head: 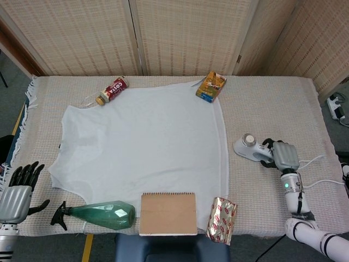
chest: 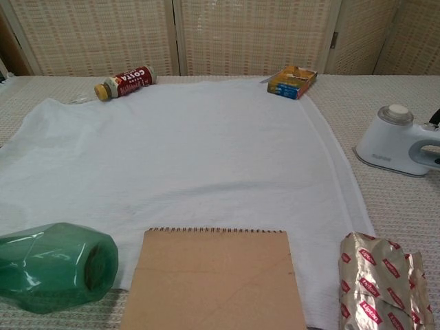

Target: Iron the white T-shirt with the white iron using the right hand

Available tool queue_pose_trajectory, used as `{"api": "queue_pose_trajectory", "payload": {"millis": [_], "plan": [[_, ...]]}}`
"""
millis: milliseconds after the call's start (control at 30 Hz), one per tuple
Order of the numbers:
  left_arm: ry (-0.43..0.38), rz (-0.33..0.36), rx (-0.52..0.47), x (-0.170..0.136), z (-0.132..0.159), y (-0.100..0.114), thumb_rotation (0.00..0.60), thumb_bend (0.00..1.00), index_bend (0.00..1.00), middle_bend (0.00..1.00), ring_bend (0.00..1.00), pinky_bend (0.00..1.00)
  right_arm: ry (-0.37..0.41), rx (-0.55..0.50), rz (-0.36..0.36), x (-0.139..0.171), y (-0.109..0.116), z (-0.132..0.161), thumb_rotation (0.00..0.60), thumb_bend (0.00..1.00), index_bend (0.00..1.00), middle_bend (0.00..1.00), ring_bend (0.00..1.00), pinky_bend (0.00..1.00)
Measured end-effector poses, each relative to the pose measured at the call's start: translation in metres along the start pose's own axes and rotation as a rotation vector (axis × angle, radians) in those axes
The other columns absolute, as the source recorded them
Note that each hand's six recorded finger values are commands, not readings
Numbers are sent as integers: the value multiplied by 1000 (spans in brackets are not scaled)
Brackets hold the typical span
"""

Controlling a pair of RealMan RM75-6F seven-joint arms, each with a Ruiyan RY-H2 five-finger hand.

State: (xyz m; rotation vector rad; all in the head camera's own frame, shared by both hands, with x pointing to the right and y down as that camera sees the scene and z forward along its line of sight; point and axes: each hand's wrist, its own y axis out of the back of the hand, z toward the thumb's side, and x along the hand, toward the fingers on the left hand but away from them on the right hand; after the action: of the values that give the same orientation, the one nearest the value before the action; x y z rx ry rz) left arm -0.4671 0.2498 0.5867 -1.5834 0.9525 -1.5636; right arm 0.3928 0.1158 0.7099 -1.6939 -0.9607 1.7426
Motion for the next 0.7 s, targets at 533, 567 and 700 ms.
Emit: {"api": "queue_pose_trajectory", "payload": {"millis": [533, 567, 700], "plan": [[-7, -16, -11, 3, 1, -6, 600, 214, 112, 79, 45, 21, 28, -31, 12, -4, -13, 10, 600, 744, 546, 616, 532, 683], [-12, -17, -12, 4, 2, -6, 600, 214, 118, 86, 50, 23, 32, -32, 13, -4, -14, 11, 600, 775, 558, 626, 547, 697], [-55, -20, -23, 13, 14, -4, 600, 213, 138, 124, 79, 38, 67, -61, 22, -1, -16, 16, 600, 839, 600, 663, 616, 757]]}}
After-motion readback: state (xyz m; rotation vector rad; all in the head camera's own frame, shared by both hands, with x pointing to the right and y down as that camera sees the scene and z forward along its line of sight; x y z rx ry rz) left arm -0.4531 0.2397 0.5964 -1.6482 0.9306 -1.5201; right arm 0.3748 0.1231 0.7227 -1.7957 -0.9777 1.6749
